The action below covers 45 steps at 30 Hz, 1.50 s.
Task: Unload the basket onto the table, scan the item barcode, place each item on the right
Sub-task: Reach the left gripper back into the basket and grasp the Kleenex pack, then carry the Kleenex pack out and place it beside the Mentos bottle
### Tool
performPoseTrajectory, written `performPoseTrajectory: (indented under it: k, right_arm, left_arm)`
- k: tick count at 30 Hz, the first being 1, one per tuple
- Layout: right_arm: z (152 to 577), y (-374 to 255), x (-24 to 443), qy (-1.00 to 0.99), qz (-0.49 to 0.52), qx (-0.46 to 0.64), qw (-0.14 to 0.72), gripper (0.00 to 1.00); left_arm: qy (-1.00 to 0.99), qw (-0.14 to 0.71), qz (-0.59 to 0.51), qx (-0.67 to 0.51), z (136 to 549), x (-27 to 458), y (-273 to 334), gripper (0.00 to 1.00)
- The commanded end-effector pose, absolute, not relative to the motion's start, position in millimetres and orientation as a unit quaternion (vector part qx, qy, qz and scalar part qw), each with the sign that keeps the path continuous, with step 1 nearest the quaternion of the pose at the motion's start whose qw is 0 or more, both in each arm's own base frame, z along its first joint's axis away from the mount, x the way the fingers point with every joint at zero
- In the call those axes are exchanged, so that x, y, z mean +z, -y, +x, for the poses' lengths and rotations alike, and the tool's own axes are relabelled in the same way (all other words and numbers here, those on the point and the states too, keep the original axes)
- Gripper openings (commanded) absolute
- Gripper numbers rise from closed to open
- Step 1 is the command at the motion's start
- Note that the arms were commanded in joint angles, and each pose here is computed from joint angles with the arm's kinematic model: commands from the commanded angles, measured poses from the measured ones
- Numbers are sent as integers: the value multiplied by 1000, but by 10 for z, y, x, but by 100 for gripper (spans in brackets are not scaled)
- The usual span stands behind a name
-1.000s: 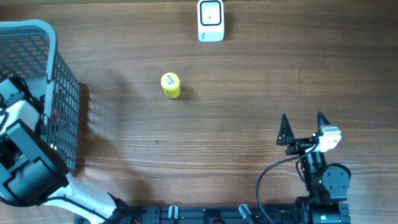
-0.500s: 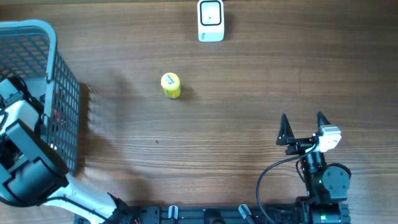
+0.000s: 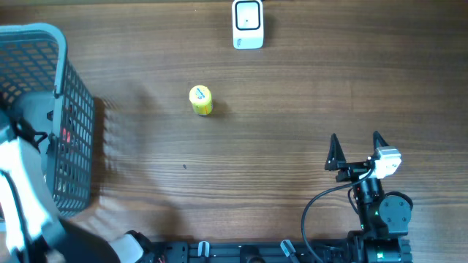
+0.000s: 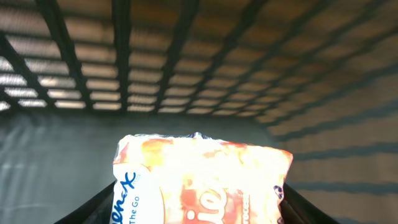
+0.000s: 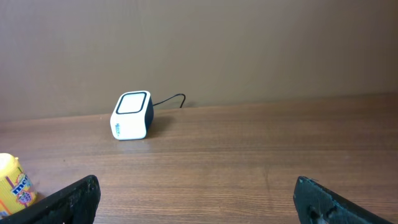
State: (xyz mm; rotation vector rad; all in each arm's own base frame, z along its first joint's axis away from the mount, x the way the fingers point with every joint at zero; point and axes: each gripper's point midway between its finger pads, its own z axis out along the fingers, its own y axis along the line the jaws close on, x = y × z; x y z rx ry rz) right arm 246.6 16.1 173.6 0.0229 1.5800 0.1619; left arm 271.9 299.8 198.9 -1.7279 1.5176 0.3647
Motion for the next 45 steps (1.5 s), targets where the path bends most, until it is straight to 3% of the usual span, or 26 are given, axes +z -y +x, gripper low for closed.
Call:
performPoseTrajectory:
  k: [1, 9, 14, 20, 24, 33, 39, 45]
  right_arm:
    - [2466, -153, 1742, -708, 18, 76, 702, 100]
    - [2466, -155, 1742, -708, 18, 76, 702, 100]
    - [2466, -154, 1743, -708, 18, 76, 702, 100]
    - [2466, -154, 1742, -708, 18, 76, 702, 100]
    - [2466, -153, 1742, -708, 18, 76, 702, 100]
    - [2466, -153, 1743, -708, 18, 76, 702, 100]
    - [2466, -153, 1742, -708, 18, 76, 702, 100]
    - [2466, -154, 1742, -708, 18, 76, 702, 100]
  left_arm:
    - [-586, 478, -650, 71, 2706, 2658, -2725, 60]
    - [-599, 607, -502, -142, 2772, 3788, -1683, 65]
    - [-640, 602, -423, -224, 2941, 3922, -1091, 65]
    - [-756, 492, -328, -280, 3325, 3388, -196, 65]
    - [-853, 391, -240, -248, 3577, 2660, 440, 64]
    - [-955, 224, -121, -155, 3483, 1394, 1396, 64]
    - [-974, 215, -39, -56, 3345, 879, 1854, 68]
    - [-971, 238, 3, 34, 3278, 664, 1933, 87]
